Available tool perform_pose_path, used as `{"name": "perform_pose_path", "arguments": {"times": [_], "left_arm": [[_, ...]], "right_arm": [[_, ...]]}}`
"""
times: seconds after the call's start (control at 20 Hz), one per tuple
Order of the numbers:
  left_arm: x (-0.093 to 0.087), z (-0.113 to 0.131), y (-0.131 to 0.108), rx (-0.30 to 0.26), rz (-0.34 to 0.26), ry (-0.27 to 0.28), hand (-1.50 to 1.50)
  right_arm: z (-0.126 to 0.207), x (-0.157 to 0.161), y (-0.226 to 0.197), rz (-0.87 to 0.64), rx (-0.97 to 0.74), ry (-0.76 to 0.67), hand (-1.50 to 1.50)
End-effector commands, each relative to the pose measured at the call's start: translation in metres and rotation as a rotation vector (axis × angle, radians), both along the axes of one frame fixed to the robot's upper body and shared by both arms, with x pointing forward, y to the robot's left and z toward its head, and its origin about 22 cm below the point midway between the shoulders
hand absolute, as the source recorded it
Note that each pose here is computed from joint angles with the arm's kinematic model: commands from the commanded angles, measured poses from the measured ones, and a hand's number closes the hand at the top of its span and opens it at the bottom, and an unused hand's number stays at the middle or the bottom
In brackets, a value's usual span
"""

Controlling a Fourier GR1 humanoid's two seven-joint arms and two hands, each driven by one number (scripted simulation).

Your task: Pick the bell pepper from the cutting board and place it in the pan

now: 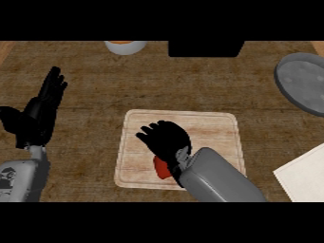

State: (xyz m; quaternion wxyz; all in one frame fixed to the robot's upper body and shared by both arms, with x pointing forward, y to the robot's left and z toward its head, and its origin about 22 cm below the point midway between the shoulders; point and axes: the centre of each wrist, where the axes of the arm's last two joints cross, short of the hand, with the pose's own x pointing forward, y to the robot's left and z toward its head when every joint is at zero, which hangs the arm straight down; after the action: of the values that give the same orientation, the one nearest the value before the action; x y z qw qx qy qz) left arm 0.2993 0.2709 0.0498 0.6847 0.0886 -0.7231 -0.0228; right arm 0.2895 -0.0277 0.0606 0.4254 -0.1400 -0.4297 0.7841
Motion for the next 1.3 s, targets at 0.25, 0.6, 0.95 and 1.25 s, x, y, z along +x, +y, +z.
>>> {"name": "perform_pose_path", "arguments": {"times": [0.25,0.6,0.95,1.25], "left_arm": [[-0.005,0.004,-0.004,-0.011,-0.011,-0.009,0.00],[-0.005,-0.009,0.005,-0.003,-0.003,0.012,0.00],[-0.017,0.000,0.019,0.000,0.040,0.024,0.00],[-0.011,-0.005,0.014,0.014,0.041,0.011,0.00]], "right_arm": [[-0.042,-0.004,0.004,0.155,-0.013,0.064,1.50],[-0.029,0.004,0.002,0.150,0.003,0.037,1.50],[-0.041,-0.003,-0.125,-0.425,0.091,-0.025,1.50],[0.003,-0.023,-0.164,-0.519,0.234,-0.330,1.50]]}}
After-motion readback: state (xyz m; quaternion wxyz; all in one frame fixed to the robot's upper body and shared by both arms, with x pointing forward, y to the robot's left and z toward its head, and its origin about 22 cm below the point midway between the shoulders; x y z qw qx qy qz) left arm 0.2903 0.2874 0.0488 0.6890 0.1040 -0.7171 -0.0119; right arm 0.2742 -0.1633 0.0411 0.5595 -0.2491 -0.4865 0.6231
